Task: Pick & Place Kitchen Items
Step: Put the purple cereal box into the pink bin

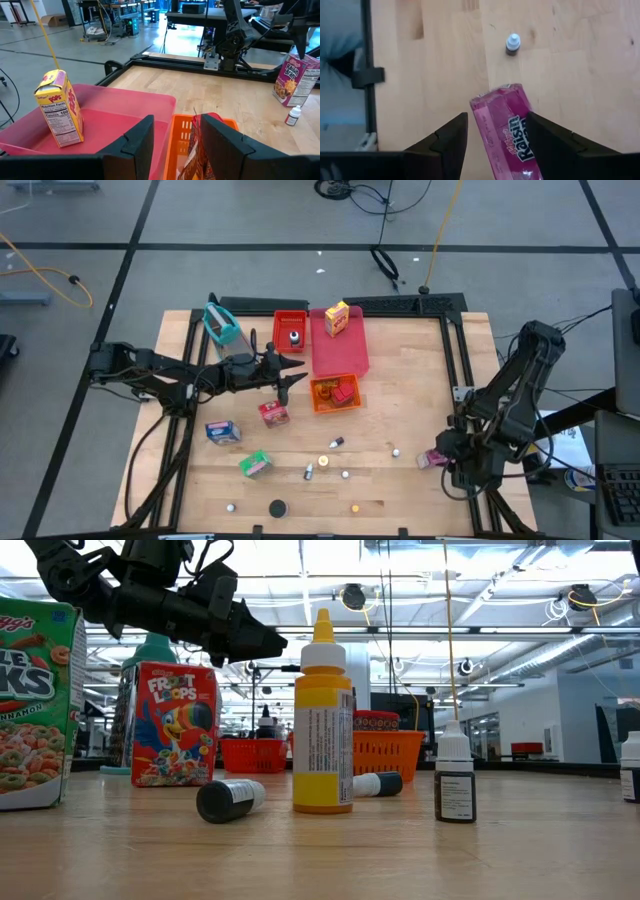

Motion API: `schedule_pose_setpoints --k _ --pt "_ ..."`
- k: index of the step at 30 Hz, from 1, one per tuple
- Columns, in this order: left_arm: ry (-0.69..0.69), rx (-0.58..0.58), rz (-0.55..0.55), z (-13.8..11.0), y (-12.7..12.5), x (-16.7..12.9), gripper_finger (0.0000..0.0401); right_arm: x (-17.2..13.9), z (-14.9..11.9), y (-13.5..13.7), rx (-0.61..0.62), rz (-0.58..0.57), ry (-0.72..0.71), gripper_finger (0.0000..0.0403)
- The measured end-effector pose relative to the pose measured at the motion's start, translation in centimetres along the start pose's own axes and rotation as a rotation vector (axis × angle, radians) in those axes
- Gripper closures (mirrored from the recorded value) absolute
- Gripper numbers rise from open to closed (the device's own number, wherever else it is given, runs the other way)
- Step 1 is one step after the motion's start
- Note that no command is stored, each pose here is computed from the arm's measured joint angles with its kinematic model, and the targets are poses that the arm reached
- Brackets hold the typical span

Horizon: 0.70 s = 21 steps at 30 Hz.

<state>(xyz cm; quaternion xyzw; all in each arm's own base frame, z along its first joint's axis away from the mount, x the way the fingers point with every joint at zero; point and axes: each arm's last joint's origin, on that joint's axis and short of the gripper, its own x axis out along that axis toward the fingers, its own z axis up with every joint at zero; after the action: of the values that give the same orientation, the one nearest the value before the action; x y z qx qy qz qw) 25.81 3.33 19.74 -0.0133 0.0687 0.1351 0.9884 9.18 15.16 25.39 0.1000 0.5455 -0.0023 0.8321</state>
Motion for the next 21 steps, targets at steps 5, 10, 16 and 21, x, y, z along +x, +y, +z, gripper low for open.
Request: schedule_pose_setpoints --k 5,10,16,21 --pt "0.0 0.0 0.0 -0.01 0.0 0.0 0.0237 0.52 -0.13 0.07 -0.036 -0.051 0.014 0.0208" --pt "0.0 0.0 0.0 0.0 -0.01 0.0 0.0238 0.67 -0.12 0.21 -0.032 -0.053 0.013 0.0208" --pt "0.0 0.0 0.0 0.0 0.0 0.0 0.0237 0.3 -0.11 0.32 -0.047 -0.057 -0.006 0.0208" --pt "0.0 0.0 0.0 -0.01 0.0 0.0 0.0238 -0.17 0.15 0.4 -0.06 -0.063 -0.029 0.0208"
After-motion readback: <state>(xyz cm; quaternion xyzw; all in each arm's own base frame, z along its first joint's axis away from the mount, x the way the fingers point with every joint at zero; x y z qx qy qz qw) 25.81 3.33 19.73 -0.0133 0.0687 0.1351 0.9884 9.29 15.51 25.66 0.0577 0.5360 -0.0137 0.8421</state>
